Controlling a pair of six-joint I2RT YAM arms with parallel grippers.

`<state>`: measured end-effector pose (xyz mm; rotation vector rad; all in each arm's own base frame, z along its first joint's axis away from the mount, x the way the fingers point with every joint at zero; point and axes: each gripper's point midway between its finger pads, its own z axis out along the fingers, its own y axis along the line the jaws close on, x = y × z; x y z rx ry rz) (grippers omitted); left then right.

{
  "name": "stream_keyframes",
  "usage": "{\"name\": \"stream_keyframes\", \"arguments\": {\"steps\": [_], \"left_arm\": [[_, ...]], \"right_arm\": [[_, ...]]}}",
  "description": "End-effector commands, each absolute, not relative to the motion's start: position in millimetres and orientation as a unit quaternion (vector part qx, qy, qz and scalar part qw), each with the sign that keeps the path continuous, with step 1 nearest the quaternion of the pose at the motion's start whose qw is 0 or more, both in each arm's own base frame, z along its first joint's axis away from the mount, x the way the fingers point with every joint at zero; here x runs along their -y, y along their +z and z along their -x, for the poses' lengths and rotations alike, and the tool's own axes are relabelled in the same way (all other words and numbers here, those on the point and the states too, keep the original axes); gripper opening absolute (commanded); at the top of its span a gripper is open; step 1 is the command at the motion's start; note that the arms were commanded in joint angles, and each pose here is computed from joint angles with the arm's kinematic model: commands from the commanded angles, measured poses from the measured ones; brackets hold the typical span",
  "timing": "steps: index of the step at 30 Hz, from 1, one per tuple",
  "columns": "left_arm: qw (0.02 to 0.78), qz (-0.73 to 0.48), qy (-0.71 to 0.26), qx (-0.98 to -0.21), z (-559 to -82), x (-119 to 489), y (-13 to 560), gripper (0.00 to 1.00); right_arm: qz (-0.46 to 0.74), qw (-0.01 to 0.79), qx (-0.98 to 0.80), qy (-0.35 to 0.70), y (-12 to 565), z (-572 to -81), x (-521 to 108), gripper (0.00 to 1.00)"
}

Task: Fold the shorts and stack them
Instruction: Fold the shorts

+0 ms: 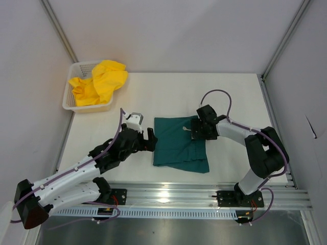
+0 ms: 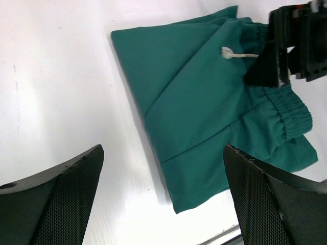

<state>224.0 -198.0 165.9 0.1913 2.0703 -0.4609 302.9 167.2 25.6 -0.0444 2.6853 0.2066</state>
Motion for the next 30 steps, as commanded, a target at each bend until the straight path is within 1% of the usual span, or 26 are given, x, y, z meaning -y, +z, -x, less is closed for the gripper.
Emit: {"name": "stream_keyframes", "arguments": {"steps": [1,3,4,6,9,11,12,14,15,17,18,19,20,21,22,23,27,30], "left_arm": [[0.489,-0.032,-0.205,-0.847,-231,190,180,0.99],[0.485,-0.023,-0.216,-0.847,-231,190,177,0.97],[0.483,-0.02,-0.217,-0.848,-232,189,172,0.94],[0.491,-0.016,-0.245,-0.836,-234,198,180,0.93],[0.471,-0.011,-0.253,-0.845,-233,204,159,0.97],[0.461,-0.005,-0.26,-0.848,-234,208,153,0.98],[0.45,0.0,-0.258,-0.855,-235,209,146,0.98],[0.447,0.01,-0.253,-0.858,-237,208,142,0.98],[0.447,0.021,-0.251,-0.859,-239,205,141,0.98],[0.45,0.027,-0.255,-0.855,-240,203,140,0.98],[0.455,0.032,-0.258,-0.851,-241,201,144,0.98],[0.46,0.037,-0.254,-0.85,-242,197,145,0.98],[0.462,0.039,-0.249,-0.85,-242,195,146,0.98],[0.464,0.041,-0.243,-0.851,-242,191,145,0.98],[0.469,0.044,-0.24,-0.849,-242,188,147,0.98],[0.472,0.047,-0.227,-0.851,-242,183,145,0.98],[0.48,0.052,-0.192,-0.855,-242,167,138,0.99],[0.485,0.057,-0.168,-0.856,-240,155,133,0.99]], "right_arm": [[0.027,0.265,-0.963,0.045,46,-330,-161,0.84],[0.023,0.276,-0.96,0.047,57,-331,-160,0.89],[0.02,0.28,-0.959,0.051,62,-331,-160,0.89],[0.004,0.292,-0.954,0.067,79,-326,-159,0.9],[-0.032,0.296,-0.95,0.098,98,-311,-162,0.9],[-0.053,0.292,-0.948,0.115,104,-300,-165,0.9],[-0.088,0.283,-0.946,0.131,109,-289,-168,0.9],[-0.12,0.271,-0.942,0.159,113,-276,-177,0.88],[-0.142,0.254,-0.94,0.181,111,-261,-189,0.88],[-0.174,0.272,-0.923,0.207,127,-248,-200,0.88],[-0.204,0.292,-0.915,0.189,129,-245,-195,0.88],[-0.25,0.284,-0.903,0.206,133,-231,-208,0.88],[-0.286,0.283,-0.891,0.21,140,-223,-206,0.88],[-0.319,0.28,-0.885,0.19,137,-215,-198,0.88],[-0.326,0.271,-0.883,0.201,136,-203,-206,0.88],[-0.366,0.264,-0.864,0.223,141,-200,-211,0.88],[-0.421,0.242,-0.829,0.276,134,-184,-236,0.88],[-0.45,0.22,-0.819,0.279,119,-174,-248,0.88]]}}
